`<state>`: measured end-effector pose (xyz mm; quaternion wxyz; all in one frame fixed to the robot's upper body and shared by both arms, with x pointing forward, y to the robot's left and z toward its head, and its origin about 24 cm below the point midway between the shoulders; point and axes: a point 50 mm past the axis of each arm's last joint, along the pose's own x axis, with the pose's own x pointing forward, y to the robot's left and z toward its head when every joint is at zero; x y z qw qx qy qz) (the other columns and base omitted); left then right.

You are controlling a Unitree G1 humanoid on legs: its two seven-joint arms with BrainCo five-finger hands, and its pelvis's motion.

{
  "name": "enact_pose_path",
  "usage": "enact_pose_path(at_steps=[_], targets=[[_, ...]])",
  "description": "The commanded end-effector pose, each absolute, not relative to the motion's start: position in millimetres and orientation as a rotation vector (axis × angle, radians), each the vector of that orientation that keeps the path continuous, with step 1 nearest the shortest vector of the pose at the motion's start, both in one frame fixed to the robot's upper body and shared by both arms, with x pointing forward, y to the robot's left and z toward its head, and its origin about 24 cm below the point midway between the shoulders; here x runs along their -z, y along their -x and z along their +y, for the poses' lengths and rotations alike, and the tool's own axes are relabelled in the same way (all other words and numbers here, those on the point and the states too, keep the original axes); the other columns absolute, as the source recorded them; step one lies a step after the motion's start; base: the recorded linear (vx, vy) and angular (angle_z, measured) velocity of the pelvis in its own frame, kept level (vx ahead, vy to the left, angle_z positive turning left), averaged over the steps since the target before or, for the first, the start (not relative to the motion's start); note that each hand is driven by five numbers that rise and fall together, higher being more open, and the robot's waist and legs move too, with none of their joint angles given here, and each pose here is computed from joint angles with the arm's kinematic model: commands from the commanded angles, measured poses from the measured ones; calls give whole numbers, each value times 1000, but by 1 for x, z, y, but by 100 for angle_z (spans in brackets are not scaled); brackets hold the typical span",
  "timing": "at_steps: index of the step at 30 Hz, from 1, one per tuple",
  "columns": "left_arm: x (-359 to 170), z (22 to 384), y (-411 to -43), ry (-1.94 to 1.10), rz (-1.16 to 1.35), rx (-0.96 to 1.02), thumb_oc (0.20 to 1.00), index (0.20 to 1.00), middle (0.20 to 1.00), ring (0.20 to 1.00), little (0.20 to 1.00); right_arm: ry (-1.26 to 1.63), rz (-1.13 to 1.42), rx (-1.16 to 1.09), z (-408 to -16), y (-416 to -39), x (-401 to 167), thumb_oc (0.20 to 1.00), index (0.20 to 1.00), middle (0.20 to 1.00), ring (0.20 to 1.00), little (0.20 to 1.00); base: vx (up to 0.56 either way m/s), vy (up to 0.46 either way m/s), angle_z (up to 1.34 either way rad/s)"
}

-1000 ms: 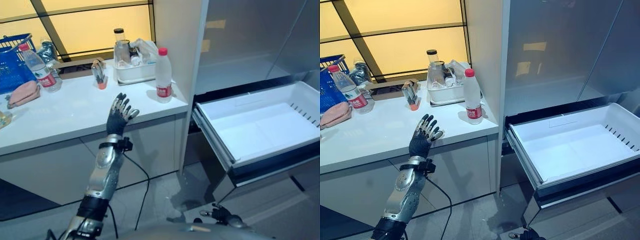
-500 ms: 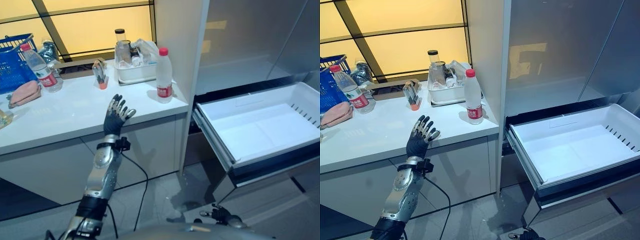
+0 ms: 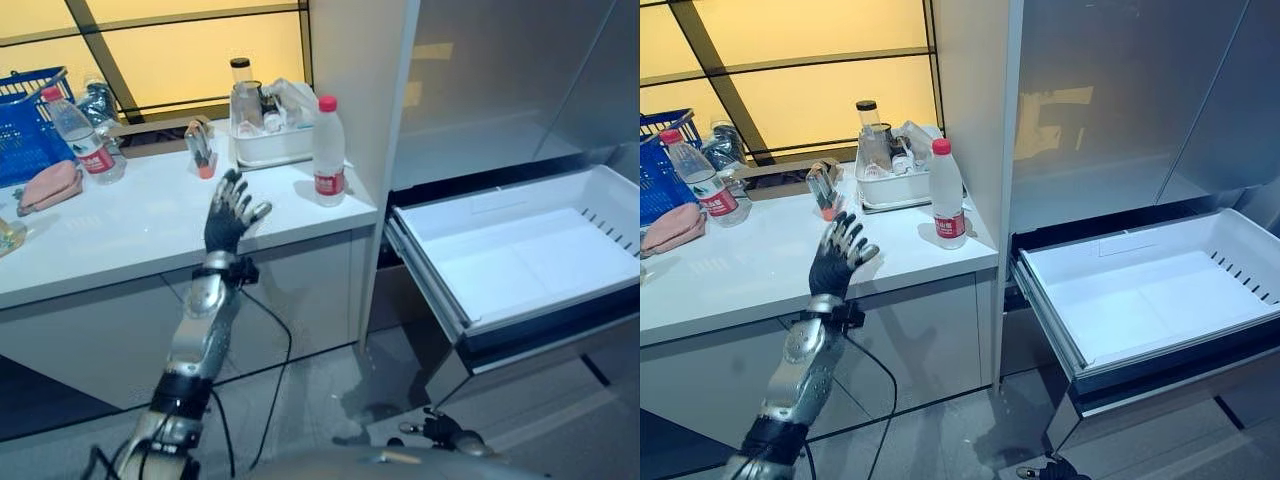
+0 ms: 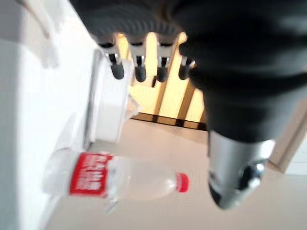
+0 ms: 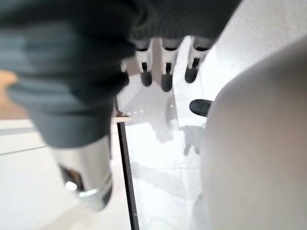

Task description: Take the drinks into the refrigerator

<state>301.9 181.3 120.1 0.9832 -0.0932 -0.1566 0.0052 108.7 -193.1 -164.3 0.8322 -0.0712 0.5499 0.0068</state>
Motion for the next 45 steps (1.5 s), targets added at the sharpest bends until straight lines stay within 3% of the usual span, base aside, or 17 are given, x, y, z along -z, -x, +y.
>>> enact_pose_path(at_steps=[1, 17, 29, 45], targets=[[-176, 182, -320, 62, -521, 2, 1000, 1000, 1000, 1000, 1000, 158, 1184, -71, -181, -110, 166, 1000, 1000, 1000, 1000, 1000, 0, 0, 0], [-224, 171, -357, -30, -565, 40, 1000, 1000, 1000, 1000, 1000, 173, 1217, -67, -187, -101, 168, 1000, 1000, 1000, 1000, 1000, 2, -1, -2], [-221, 184, -393, -216, -384, -24, 1000, 1000, 1000, 1000, 1000, 199, 1245, -58, -196, -91, 169, 1000, 1000, 1000, 1000, 1000, 6, 0, -1], [-179, 194, -404, -155, -179, -62, 1000, 1000, 1000, 1000, 1000, 204, 1248, -39, -200, -89, 169, 1000, 1000, 1000, 1000, 1000, 5, 2, -6]])
